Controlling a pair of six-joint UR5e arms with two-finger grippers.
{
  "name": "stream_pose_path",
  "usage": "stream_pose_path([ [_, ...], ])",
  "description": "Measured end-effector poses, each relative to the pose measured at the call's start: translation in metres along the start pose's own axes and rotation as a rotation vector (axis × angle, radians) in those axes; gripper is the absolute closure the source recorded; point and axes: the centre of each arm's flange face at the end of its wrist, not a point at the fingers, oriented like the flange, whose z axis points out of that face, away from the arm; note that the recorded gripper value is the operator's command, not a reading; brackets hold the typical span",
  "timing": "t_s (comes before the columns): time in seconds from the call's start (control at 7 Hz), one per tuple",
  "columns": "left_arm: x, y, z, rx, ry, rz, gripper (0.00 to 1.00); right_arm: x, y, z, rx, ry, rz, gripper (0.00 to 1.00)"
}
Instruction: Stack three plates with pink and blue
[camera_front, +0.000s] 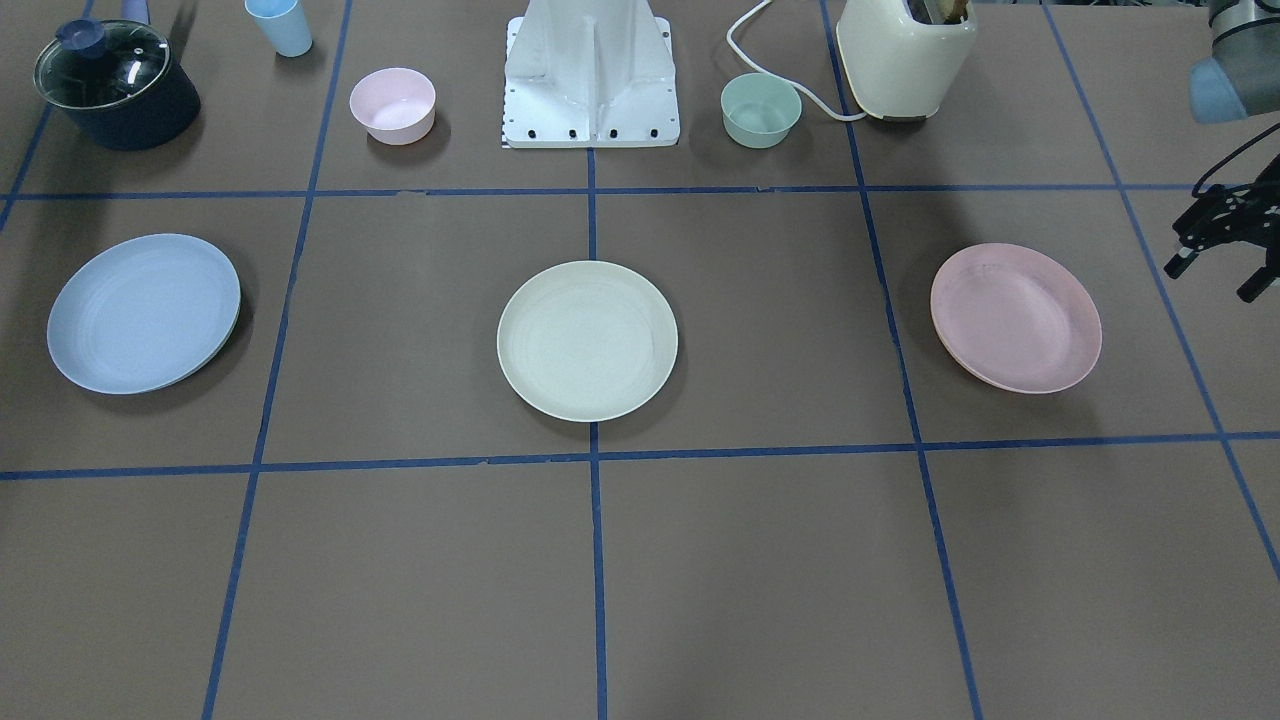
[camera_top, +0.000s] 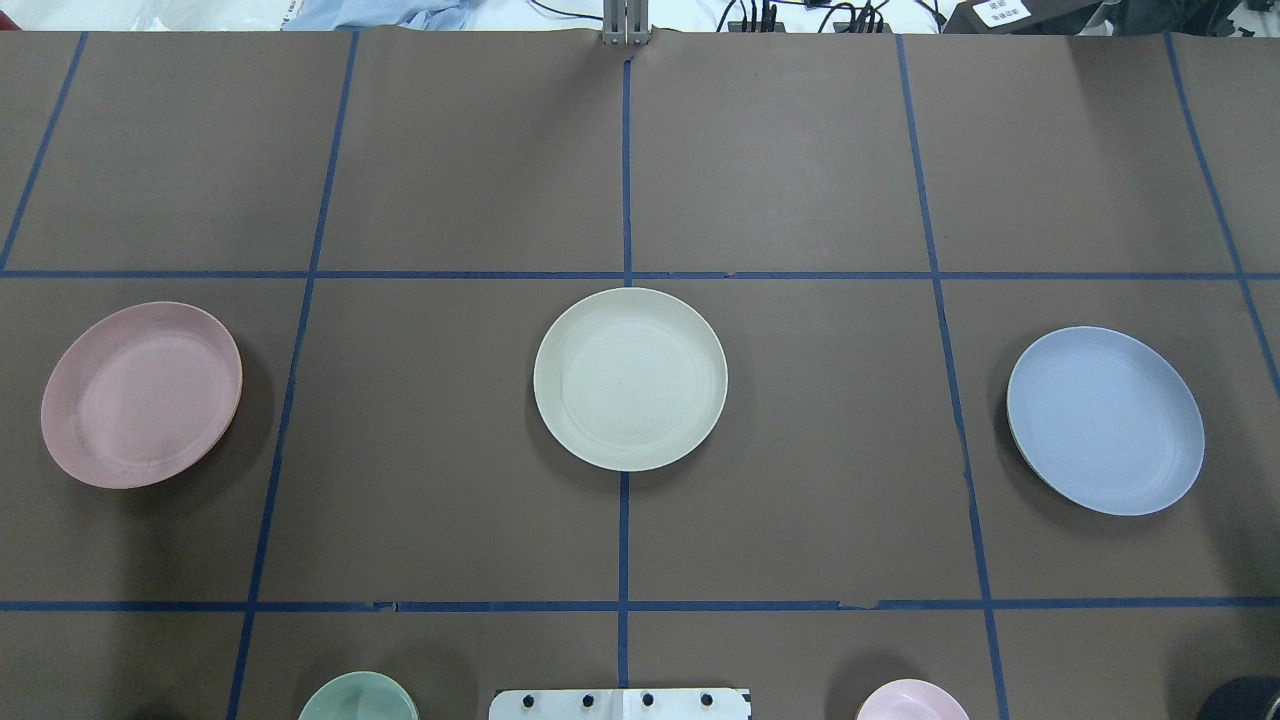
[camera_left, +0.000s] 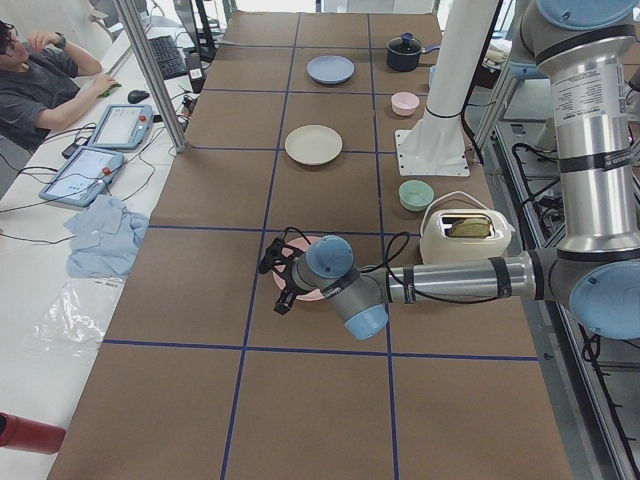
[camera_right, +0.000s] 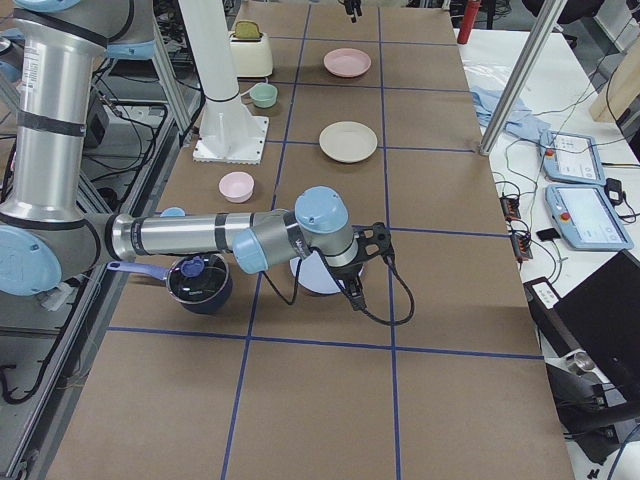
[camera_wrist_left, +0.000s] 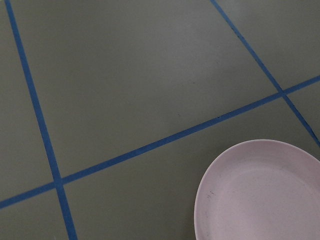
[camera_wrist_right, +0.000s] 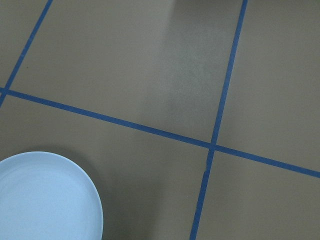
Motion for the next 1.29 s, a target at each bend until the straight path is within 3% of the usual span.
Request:
stream_pose_path([
  [0.29, 0.030, 0.024, 0.042, 0.027, -0.014, 0.007, 0.05, 0.001, 0.004, 0.001, -0.005, 0.000, 0.001, 0.00],
  [0.43, 0.038, 0.034, 0.056, 0.029, -0.024, 0.020, 0.18, 0.002, 0.005, 0.002, -0.007, 0.000, 0.002, 0.00],
  [0.71, 0.035, 0.051, 0.074, 0.002, -0.047, 0.023, 0.27, 0.003, 0.009, 0.003, -0.011, 0.000, 0.005, 0.00],
  [0.86, 0.033, 0.057, 0.080, -0.012, -0.052, 0.023, 0.42, 0.004, 0.010, 0.003, -0.013, 0.000, 0.007, 0.00],
  [1.0, 0.033, 0.061, 0.084, -0.024, -0.051, 0.026, 0.75, 0.004, 0.010, 0.003, -0.013, 0.000, 0.007, 0.00],
  [1.14, 0.036, 0.063, 0.087, -0.033, -0.046, 0.024, 1.00, 0.003, 0.010, 0.003, -0.012, 0.000, 0.007, 0.00],
  [1.29, 0.042, 0.067, 0.092, -0.044, -0.036, 0.009, 1.00, 0.003, 0.010, 0.003, -0.012, 0.000, 0.007, 0.00],
])
